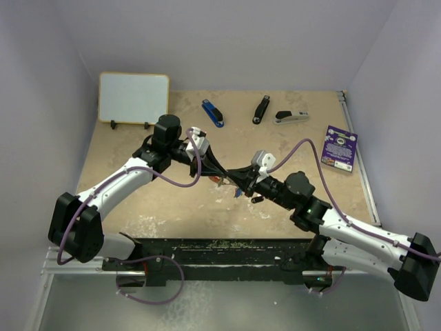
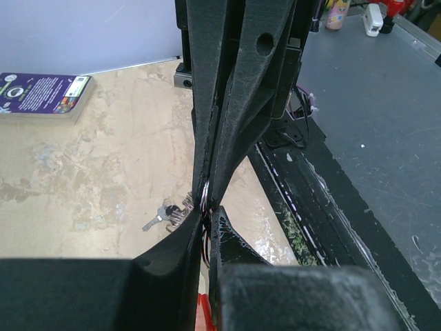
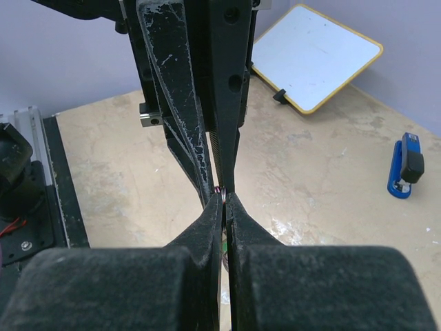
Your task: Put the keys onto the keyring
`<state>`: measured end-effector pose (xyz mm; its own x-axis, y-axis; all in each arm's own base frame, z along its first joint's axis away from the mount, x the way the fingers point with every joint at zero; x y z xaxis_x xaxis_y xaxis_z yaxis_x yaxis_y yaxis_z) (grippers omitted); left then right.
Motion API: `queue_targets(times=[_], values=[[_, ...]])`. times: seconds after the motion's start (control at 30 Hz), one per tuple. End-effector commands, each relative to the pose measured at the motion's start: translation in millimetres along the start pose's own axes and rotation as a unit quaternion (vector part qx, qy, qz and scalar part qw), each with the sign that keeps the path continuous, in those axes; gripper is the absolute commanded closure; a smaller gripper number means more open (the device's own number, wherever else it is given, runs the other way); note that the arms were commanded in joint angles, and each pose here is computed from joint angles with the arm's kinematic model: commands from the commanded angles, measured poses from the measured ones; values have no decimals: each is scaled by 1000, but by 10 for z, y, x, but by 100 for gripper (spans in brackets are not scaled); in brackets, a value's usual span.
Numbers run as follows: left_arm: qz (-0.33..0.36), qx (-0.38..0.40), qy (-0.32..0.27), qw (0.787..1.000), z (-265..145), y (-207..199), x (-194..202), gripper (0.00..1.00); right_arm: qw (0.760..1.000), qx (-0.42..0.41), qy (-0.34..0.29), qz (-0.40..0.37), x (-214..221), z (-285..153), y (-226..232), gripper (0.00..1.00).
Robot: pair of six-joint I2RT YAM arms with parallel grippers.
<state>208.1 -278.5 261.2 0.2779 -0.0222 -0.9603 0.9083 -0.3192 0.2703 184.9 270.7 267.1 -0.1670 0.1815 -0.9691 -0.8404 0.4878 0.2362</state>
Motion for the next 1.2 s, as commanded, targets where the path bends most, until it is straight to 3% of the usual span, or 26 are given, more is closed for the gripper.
queue_targets(times=[0.0,0.33,0.53,0.8,0.93,1.0,1.17], values=[[66,51,-46,995,90,-28,-379,96,999,-30,-14,-3,12,57,89,100],[63,60,-51,995,89,-28,-442,96,999,-35,-18,-1,79,87,83,100],[65,55,-50,995,100,-5,-447,84,999,-38,-23,7,80,78,94,100],[70,40,-47,996,109,54,-456,82,999,-41,-21,17,94,98,118,100],[72,36,-47,996,111,64,-459,86,999,-43,-19,27,130,114,128,100],[74,31,-46,996,110,73,-454,96,998,-43,-19,29,129,106,133,100],[79,15,-42,996,107,123,-451,97,999,-38,-18,31,115,90,126,100]])
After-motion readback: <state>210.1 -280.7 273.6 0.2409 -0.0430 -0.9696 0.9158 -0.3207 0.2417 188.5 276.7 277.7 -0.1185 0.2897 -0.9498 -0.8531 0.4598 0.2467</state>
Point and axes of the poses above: each gripper's point midway between its finger pads, its own z axis out along the fingers, its own y axis along the line the jaws close on, x = y × z, the point moved 3 cm from there along -z, back along the fingers, and after that the axes turned 15 degrees about z, right-handed, at the moved point
